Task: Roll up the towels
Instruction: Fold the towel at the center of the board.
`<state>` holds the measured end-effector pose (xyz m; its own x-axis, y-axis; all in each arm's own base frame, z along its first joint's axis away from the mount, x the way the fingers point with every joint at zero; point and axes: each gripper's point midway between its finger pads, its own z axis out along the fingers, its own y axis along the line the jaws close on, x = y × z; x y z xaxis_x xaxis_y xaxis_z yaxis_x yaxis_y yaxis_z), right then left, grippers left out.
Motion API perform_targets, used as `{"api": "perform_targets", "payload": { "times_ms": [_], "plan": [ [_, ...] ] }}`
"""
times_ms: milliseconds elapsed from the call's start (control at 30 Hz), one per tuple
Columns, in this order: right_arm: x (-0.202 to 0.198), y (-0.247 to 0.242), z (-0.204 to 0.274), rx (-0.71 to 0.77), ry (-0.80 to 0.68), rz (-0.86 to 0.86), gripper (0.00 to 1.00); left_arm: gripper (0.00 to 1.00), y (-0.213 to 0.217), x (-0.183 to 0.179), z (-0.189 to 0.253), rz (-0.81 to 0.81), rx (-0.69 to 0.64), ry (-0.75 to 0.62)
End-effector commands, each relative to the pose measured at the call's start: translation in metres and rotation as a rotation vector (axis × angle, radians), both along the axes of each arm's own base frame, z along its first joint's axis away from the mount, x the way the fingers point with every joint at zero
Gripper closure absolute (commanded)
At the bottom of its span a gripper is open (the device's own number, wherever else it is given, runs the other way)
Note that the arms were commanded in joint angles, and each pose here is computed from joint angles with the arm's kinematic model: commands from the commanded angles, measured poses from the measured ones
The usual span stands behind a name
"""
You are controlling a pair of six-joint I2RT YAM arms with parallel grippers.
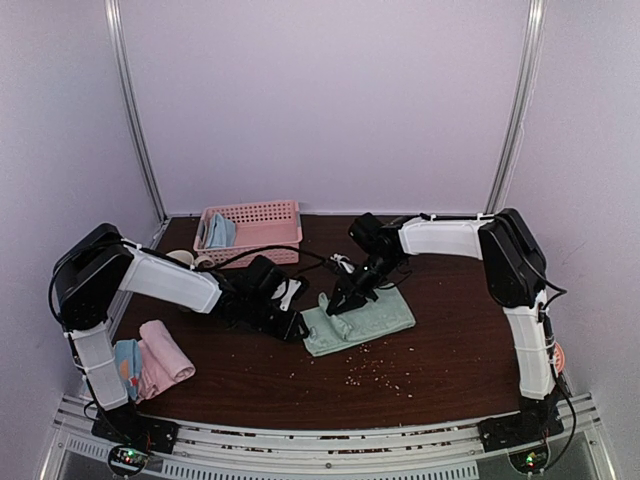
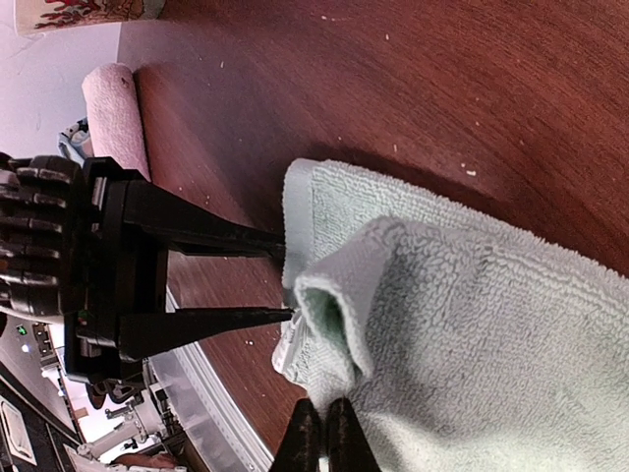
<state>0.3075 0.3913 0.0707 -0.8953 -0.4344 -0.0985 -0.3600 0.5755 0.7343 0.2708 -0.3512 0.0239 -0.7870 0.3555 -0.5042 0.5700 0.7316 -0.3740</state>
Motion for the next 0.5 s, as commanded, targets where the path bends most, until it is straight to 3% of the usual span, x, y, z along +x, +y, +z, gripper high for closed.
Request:
{"api": "perform_targets", "payload": {
  "times_ms": [0, 467],
  "plan": [
    [-0.001, 0.016, 0.021, 0.064, -0.007, -0.013, 1.00, 0.70, 0.004, -0.007, -0.012, -0.007, 0.014, 0.020],
    [-0.003, 0.037, 0.018, 0.082, -0.001, -0.011, 1.00, 0.70, 0.008, -0.010, -0.017, -0.003, 0.024, 0.024]
  ]
}}
